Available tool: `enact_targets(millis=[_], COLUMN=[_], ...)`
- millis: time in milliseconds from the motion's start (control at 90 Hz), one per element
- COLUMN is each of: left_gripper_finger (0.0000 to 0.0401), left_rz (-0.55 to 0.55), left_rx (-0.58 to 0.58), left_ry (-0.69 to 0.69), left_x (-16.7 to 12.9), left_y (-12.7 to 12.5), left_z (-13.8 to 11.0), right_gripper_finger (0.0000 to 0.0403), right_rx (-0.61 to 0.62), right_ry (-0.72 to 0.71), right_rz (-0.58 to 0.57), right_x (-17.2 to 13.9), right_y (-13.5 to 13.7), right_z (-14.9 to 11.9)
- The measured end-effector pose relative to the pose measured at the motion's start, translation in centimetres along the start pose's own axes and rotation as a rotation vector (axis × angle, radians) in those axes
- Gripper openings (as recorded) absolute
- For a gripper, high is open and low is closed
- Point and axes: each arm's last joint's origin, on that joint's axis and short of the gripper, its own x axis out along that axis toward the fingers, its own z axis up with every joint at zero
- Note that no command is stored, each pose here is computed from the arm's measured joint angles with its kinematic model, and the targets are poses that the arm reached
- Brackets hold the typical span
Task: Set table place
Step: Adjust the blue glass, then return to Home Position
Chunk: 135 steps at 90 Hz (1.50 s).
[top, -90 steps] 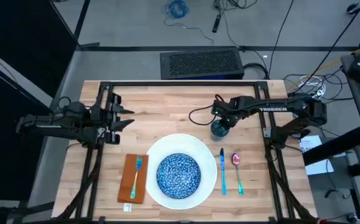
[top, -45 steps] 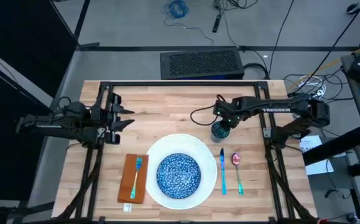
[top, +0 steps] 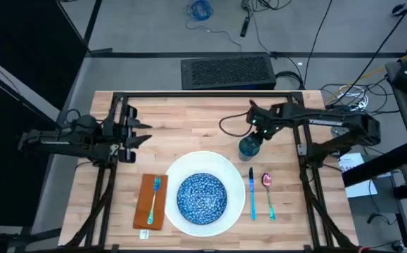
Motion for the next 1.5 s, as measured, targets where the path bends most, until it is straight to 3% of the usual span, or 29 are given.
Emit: enact_targets(millis=[111, 256, 333, 456, 622, 744, 856, 1111, 1333, 1500], left_gripper_finger=[0.0116, 0.0116, 0.0116, 0.0116, 0.0116, 0.0116, 0.0116, 0.0116, 0.0116, 0.0116], left_rz=[0.077, 0.193, 0.196, 0.152, 0.148, 0.141, 0.153, 0.258, 0.227, 0.189], left_rx=[-0.001, -0.040, -0.106, -0.103, -0.086, -0.089, -0.116, -0.309, -0.300, -0.293], left_ry=[0.013, 0.045, 0.049, 0.055, 0.037, 0.049, 0.000, -0.042, 0.029, 0.171], left_x=[0.0, -0.1, -0.1, 0.0, -0.5, -1.5, -3.3, -7.2, -7.3, -7.4], left_y=[0.2, 0.5, 0.5, 0.4, 0.4, 0.3, -0.2, -1.7, -2.0, -2.3], left_z=[0.0, -0.2, -0.3, -0.4, 0.0, -0.2, -1.9, -9.1, -9.7, -11.0], right_gripper_finger=[0.0165, 0.0165, 0.0164, 0.0164, 0.0164, 0.0164, 0.0164, 0.0164, 0.0164, 0.0164], right_rx=[-0.123, -0.284, -0.386, -0.581, -0.733, -0.723, -0.676, -0.686, -0.672, -0.639], right_ry=[-0.104, -0.312, -0.437, -0.663, -0.888, -0.914, -0.935, -0.936, -0.993, -0.942], right_rz=[0.074, 0.275, 0.413, 0.607, 0.859, 0.961, 1.045, 1.064, 1.087, 1.084], right_x=[-4.5, -9.9, -12.1, -13.1, -9.8, -5.9, -3.6, -0.7, 1.6, 4.6], right_y=[0.5, 0.8, 0.7, -0.2, -2.8, -4.8, -6.4, -6.8, -6.1, -5.7], right_z=[-0.7, -3.7, -6.0, -9.6, -13.4, -15.3, -16.3, -17.0, -17.3, -17.8])
